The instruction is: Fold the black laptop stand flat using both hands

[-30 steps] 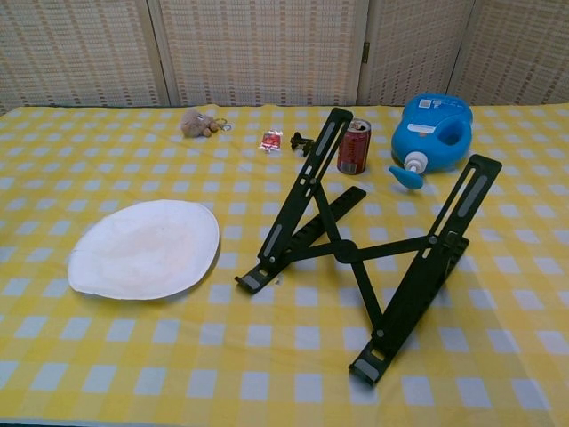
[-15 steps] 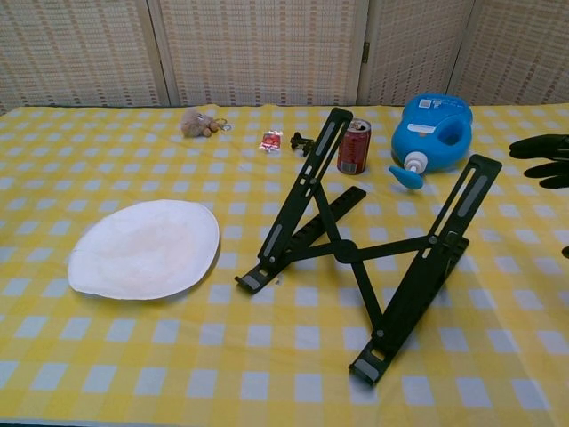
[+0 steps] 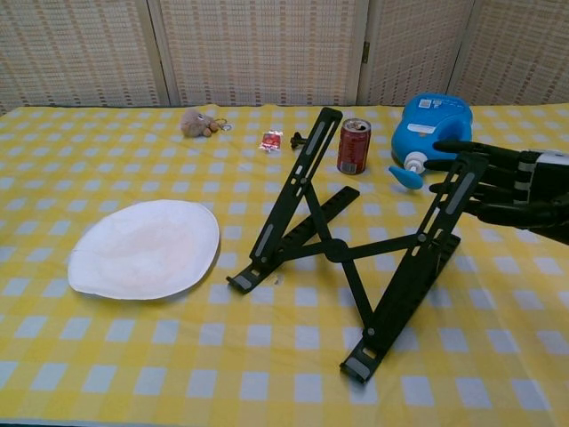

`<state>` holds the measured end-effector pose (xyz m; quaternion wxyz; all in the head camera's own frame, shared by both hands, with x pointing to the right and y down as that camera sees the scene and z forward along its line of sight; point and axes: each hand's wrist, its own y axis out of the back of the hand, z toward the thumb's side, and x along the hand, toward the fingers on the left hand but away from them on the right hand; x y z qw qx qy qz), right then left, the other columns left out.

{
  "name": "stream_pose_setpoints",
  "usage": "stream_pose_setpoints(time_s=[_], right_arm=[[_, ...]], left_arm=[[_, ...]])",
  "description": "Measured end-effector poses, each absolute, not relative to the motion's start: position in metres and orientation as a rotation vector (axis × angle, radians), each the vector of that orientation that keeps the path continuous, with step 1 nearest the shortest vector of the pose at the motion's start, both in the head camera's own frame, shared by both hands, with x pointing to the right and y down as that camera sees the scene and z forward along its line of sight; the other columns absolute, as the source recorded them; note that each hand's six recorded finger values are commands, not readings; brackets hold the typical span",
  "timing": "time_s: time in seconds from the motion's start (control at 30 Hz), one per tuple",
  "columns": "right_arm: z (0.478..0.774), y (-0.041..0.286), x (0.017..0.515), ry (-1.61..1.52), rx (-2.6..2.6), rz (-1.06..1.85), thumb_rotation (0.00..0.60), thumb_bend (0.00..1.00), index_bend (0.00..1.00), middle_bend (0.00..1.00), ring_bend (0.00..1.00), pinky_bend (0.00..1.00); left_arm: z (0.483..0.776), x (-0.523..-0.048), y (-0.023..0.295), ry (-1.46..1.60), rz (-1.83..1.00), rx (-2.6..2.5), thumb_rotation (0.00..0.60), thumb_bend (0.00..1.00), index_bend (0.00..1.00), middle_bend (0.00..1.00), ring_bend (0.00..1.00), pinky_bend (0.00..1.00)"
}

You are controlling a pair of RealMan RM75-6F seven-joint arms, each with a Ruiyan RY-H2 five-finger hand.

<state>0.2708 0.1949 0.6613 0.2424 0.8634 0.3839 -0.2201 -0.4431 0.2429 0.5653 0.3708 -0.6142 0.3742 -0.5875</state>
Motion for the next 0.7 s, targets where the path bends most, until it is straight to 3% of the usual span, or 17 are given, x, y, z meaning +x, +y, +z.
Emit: stream_pose_setpoints(time_s=[0.3, 0.7], right_arm=[[0.638, 0.198, 0.232, 0.839, 2.363, -0.299, 0.6, 0.24, 0.0, 0.01, 0.07, 0.0], [0.618, 0.223, 0.203, 0.61, 2.451, -0.221, 0.6, 0.24, 0.0, 0.01, 0.08, 0.0]], left_arm=[[0.565, -0.439, 0.243, 0.953, -1.493, -1.594, 0.6, 0.16, 0.0, 0.0, 0.0, 0.0], [0.563, -0.435, 0.245, 0.947, -1.479, -1.615, 0.6, 0.16, 0.0, 0.0, 0.0, 0.0]])
